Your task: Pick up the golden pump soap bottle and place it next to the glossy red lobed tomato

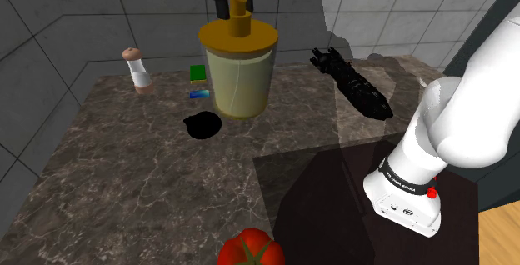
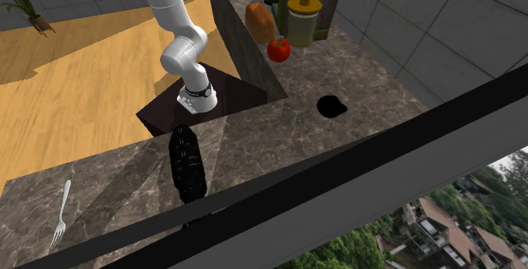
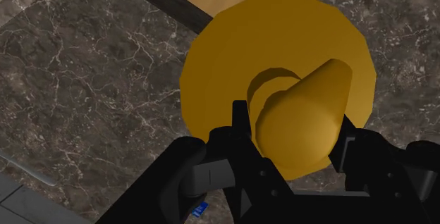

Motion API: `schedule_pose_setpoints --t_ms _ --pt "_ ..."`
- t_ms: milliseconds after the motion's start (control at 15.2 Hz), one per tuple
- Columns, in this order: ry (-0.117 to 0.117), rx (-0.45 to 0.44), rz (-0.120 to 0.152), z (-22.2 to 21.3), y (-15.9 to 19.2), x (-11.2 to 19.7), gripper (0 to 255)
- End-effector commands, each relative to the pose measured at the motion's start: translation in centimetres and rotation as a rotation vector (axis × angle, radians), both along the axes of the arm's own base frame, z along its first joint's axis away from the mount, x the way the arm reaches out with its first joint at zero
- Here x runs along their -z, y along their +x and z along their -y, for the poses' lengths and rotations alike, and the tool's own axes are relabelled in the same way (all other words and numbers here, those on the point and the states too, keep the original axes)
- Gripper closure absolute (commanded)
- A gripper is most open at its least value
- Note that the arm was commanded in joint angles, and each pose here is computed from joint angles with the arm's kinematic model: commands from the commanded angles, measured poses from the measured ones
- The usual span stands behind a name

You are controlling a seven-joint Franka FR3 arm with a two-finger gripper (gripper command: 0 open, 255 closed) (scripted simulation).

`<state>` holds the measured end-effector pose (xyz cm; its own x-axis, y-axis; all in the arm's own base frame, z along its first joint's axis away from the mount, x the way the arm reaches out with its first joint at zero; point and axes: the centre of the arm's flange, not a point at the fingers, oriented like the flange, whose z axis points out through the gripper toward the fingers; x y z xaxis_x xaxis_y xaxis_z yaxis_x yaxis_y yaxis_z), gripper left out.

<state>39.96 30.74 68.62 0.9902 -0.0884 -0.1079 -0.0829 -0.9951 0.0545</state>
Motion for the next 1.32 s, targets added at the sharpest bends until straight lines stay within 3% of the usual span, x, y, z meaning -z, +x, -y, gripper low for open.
schedule_pose_setpoints --t_ms 0,264,1254 --pt "0.000 0.001 0.001 -2.5 -1.4 -0.4 255" --pt "0.000 0.001 0.001 -7.8 -4.3 -0.4 255" --pt "0.000 0.001 0.001 -7.8 -4.3 7.5 255"
